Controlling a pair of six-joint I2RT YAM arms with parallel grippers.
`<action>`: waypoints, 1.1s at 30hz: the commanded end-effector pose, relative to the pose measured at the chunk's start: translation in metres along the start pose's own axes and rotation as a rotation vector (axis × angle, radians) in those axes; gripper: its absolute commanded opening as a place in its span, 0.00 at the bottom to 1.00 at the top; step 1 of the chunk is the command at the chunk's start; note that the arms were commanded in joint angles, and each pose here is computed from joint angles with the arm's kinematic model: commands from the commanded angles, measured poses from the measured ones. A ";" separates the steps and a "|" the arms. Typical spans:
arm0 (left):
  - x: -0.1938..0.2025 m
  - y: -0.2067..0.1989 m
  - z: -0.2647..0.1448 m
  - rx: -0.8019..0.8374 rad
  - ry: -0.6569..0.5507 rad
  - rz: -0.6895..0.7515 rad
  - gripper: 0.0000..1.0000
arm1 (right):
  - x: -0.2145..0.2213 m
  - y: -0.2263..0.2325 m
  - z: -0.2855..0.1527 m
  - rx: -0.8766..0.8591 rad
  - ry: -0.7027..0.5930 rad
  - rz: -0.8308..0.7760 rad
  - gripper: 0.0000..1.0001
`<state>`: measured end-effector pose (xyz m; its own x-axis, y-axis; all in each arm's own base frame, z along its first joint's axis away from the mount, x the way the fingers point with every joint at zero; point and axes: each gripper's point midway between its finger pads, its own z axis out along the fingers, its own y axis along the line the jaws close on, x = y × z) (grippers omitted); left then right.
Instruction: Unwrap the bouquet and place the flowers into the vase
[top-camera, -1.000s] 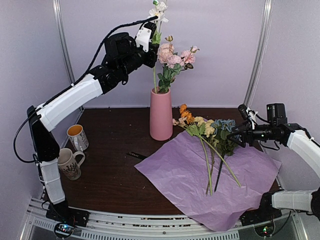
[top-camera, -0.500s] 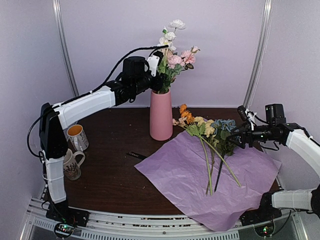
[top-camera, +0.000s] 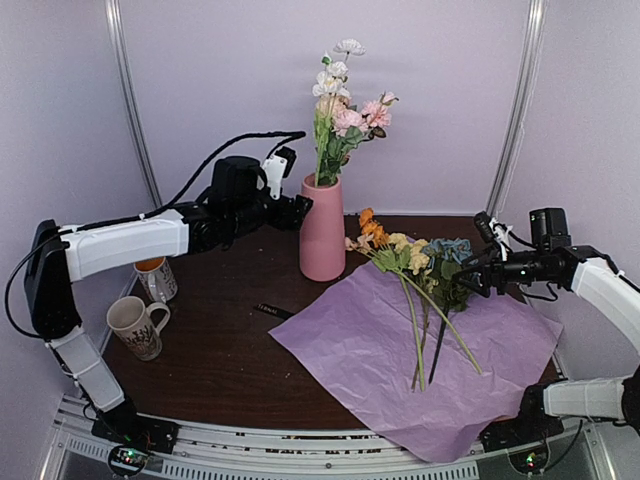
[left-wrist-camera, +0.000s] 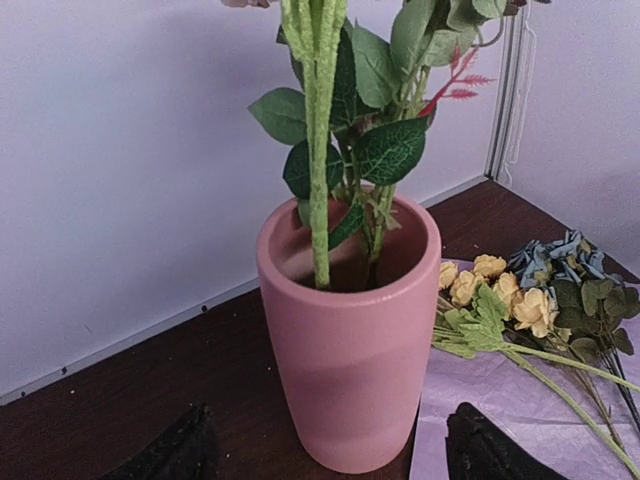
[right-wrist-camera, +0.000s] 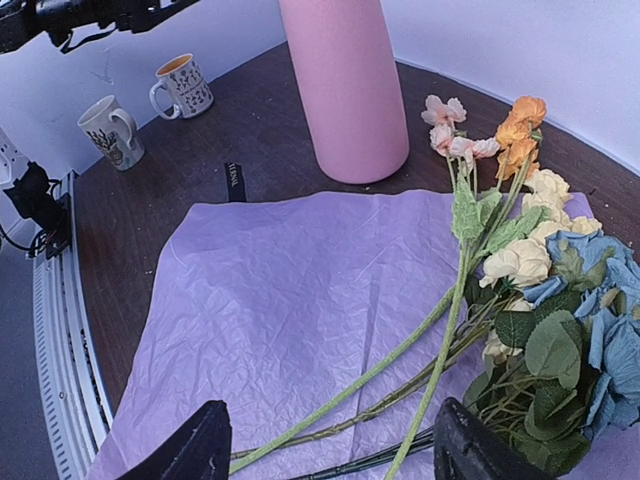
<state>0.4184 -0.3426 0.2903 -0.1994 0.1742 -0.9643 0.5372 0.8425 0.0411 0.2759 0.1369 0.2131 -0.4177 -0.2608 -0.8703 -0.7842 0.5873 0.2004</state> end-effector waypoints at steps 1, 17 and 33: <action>-0.036 0.003 -0.043 0.001 -0.151 -0.069 0.80 | -0.005 -0.016 0.000 0.067 0.008 0.011 0.68; 0.040 -0.071 -0.111 0.200 0.023 -0.067 0.79 | 0.041 -0.081 0.058 0.358 0.512 0.026 0.33; 0.044 -0.089 -0.115 0.235 0.036 -0.120 0.75 | 0.085 -0.108 0.134 0.259 0.813 0.057 0.34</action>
<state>0.2693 -0.3509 0.2665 -0.3012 0.1374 -0.9436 0.6871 0.7174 -0.1149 0.3920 0.1540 0.0671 -0.7298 -0.6112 -0.3063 -0.6516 0.7575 0.0409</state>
